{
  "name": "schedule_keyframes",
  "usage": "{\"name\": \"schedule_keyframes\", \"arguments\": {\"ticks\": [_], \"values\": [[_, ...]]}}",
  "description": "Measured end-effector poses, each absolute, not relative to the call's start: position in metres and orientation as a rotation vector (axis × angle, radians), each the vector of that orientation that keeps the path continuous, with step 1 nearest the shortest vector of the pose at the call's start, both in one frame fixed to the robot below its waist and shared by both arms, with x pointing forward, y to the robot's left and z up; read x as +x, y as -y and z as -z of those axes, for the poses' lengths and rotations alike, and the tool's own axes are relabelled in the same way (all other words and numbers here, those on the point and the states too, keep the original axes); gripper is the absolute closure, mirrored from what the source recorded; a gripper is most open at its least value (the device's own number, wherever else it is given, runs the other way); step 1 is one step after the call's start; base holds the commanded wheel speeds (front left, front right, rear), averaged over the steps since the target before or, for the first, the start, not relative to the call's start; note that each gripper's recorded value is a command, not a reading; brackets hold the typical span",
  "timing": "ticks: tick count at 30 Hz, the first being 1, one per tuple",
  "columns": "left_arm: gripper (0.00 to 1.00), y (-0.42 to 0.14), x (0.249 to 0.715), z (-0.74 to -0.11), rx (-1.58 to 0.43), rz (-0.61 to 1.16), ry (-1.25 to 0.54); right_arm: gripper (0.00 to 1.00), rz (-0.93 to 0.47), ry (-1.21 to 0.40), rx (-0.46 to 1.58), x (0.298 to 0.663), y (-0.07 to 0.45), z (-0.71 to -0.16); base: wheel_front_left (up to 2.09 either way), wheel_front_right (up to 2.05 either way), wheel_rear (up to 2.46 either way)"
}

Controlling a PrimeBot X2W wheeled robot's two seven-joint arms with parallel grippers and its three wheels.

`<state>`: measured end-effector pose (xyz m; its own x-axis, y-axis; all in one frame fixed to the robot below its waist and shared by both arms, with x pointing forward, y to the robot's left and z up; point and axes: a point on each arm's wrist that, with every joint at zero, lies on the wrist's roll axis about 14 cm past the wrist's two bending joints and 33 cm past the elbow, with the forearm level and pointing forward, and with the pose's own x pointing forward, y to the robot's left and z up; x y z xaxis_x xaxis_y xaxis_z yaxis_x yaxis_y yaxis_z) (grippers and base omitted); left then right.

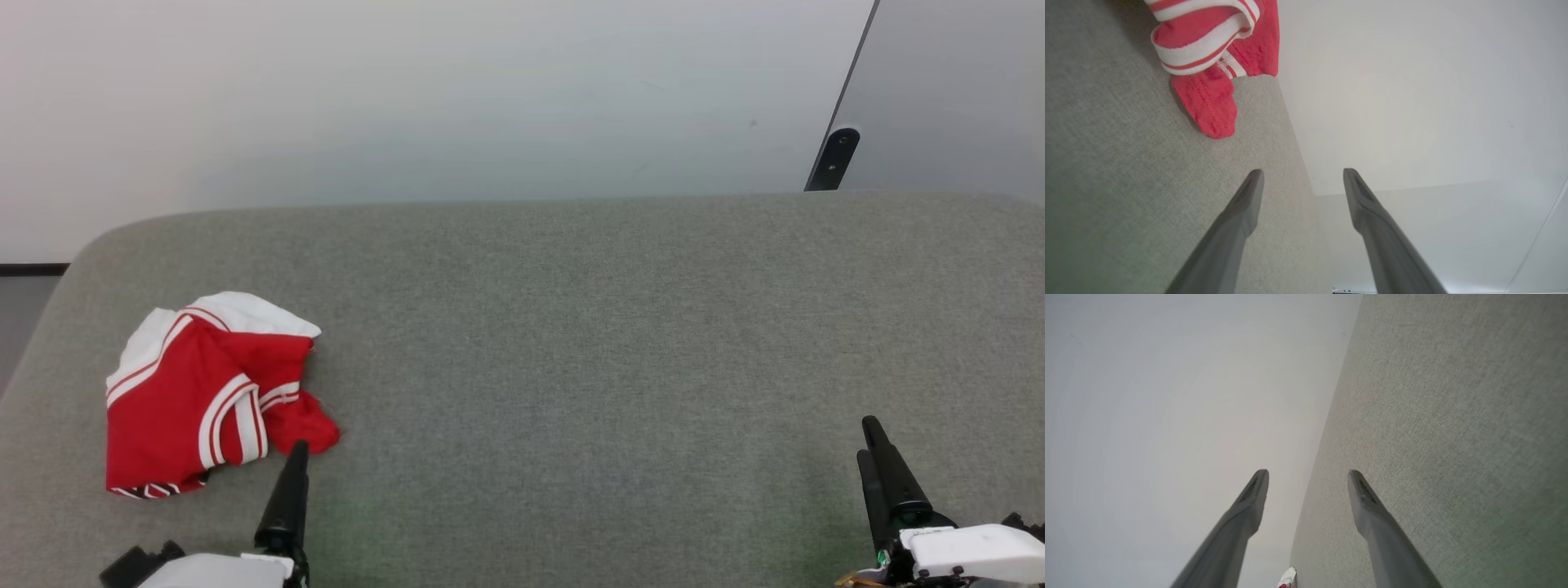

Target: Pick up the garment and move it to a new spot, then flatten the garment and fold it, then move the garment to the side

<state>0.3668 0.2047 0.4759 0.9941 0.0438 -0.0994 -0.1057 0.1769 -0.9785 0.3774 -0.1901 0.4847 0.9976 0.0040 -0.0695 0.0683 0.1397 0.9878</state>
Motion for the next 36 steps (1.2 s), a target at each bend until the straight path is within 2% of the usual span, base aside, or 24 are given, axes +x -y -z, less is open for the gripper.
{"name": "schedule_keyframes", "arguments": {"ticks": [20,36], "values": [[0.0,-0.199,0.357,-0.476,-0.901,-0.091,-0.075,0.0,-0.035,-0.085,0.89,0.374,0.175,-0.488,0.0,0.0,0.0],[0.0,-0.193,0.351,-0.479,-0.63,-0.069,-0.075,0.0,-0.067,-0.039,0.653,0.371,0.169,-0.498,0.0,0.0,0.0]]}}
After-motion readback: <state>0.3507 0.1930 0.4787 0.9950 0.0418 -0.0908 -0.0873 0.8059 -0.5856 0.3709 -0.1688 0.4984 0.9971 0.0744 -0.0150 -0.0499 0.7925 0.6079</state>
